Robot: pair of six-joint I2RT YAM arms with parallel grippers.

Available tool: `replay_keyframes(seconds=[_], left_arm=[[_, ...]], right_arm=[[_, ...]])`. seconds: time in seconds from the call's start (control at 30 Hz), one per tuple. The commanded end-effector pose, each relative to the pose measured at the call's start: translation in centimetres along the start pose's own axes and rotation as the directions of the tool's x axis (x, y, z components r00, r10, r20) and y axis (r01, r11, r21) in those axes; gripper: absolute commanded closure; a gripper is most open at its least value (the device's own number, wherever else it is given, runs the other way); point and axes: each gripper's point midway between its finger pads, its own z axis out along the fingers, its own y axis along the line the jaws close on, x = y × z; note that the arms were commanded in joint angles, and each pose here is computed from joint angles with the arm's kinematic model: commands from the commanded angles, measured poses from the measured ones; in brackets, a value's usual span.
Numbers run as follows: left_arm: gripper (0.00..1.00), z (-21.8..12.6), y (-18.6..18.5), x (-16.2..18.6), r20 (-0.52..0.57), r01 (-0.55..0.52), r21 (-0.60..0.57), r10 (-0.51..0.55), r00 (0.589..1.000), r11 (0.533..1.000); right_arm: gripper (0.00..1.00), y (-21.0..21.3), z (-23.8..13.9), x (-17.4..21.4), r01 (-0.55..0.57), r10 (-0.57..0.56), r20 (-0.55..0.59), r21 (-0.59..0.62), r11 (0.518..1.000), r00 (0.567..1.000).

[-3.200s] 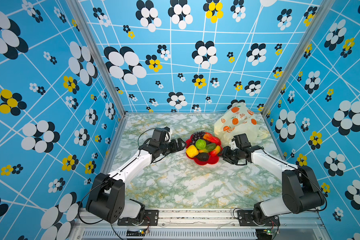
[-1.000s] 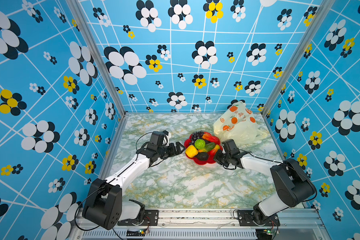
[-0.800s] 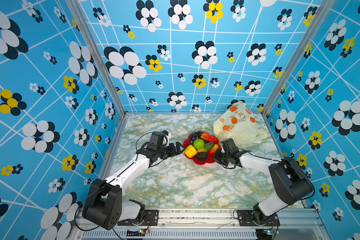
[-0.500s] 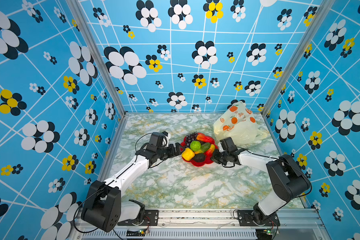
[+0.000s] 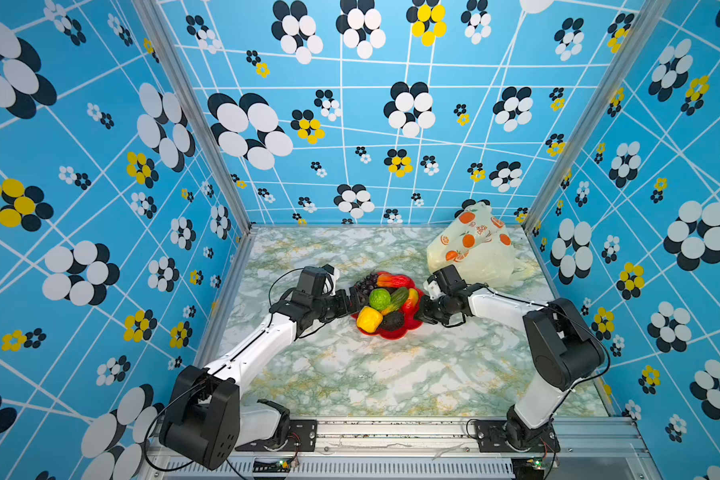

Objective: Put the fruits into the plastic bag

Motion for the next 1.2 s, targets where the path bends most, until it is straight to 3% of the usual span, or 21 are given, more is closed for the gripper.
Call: replay_keyframes(seconds=[0.0, 0.5, 0.73, 0.97, 1.13, 1.17], left_arm=[[0.0, -0.3, 0.4, 0.5, -0.001, 0.01, -0.016, -0.01, 1.0, 1.0], [0.0, -0.7, 0.6, 0.7, 0.002, -0.001, -0.032, 0.001, 1.0, 0.999], [0.01, -0.6, 0.7, 0.8, 0.0, -0.003, -0.033, 0.003, 1.0, 0.999], [0.01, -0.9, 0.5, 0.7, 0.008, -0.008, -0.03, 0.008, 1.0, 1.0], [0.01, -1.5, 0.3, 0.5, 0.018, -0.021, -0.035, 0.022, 1.0, 0.999], [0.01, -1.7, 0.2, 0.4, 0.024, -0.027, -0.039, 0.028, 0.999, 0.999]], right_arm=[[1.0, 1.4, 0.0, 0.4, 0.063, -0.065, -0.052, -0.045, 0.997, 0.997], [0.45, 0.7, -2.6, -1.0, 0.153, -0.153, -0.013, 0.089, 0.984, 0.988], [0.35, 0.1, -3.8, -1.2, 0.14, -0.143, 0.016, 0.117, 0.983, 0.99], [0.32, 0.4, -5.6, -1.3, 0.128, -0.135, 0.055, 0.11, 0.986, 0.989], [0.28, 1.0, -9.0, -1.4, 0.127, -0.143, 0.12, 0.13, 0.983, 0.982], [0.23, 1.2, -10.3, -1.7, 0.125, -0.147, 0.157, 0.143, 0.982, 0.976]])
